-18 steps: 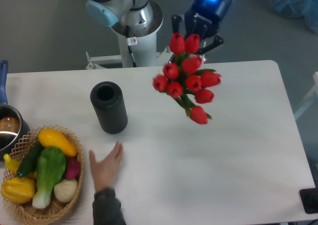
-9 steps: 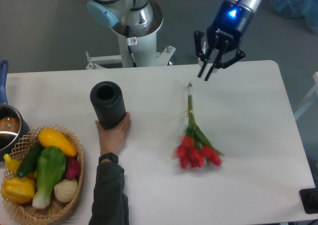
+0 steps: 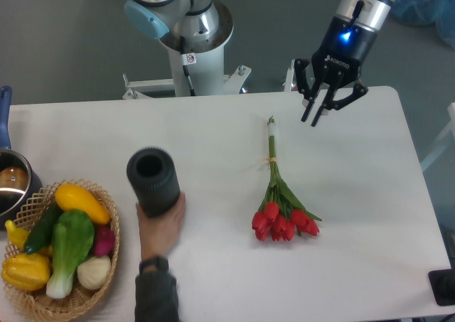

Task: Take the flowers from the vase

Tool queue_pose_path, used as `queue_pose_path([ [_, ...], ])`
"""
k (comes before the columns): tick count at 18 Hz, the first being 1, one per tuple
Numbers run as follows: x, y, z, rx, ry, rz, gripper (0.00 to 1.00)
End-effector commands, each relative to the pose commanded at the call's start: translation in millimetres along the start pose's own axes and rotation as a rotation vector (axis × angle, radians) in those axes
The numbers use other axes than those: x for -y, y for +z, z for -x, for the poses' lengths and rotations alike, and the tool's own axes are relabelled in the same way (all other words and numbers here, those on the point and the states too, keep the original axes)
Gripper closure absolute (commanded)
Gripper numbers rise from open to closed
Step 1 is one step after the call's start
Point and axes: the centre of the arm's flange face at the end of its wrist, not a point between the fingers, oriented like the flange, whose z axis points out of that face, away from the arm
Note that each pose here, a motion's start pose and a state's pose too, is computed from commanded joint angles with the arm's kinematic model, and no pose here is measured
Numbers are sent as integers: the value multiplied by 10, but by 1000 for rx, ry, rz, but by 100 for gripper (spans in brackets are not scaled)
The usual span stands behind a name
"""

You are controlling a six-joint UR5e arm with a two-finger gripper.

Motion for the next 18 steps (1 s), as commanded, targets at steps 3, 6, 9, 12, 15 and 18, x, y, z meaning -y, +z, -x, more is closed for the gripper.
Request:
queue_pose_path([
  [3, -32, 31, 13, -4, -2, 23, 37],
  [6, -64, 42, 13, -5, -12, 57, 16],
  [9, -96, 27, -1, 1, 0, 113, 0],
  [12, -77, 51, -20, 1, 28, 190, 0],
  [15, 50, 159, -120, -14, 132, 213, 0],
  [18, -27, 185, -110, -31, 195, 277, 0],
])
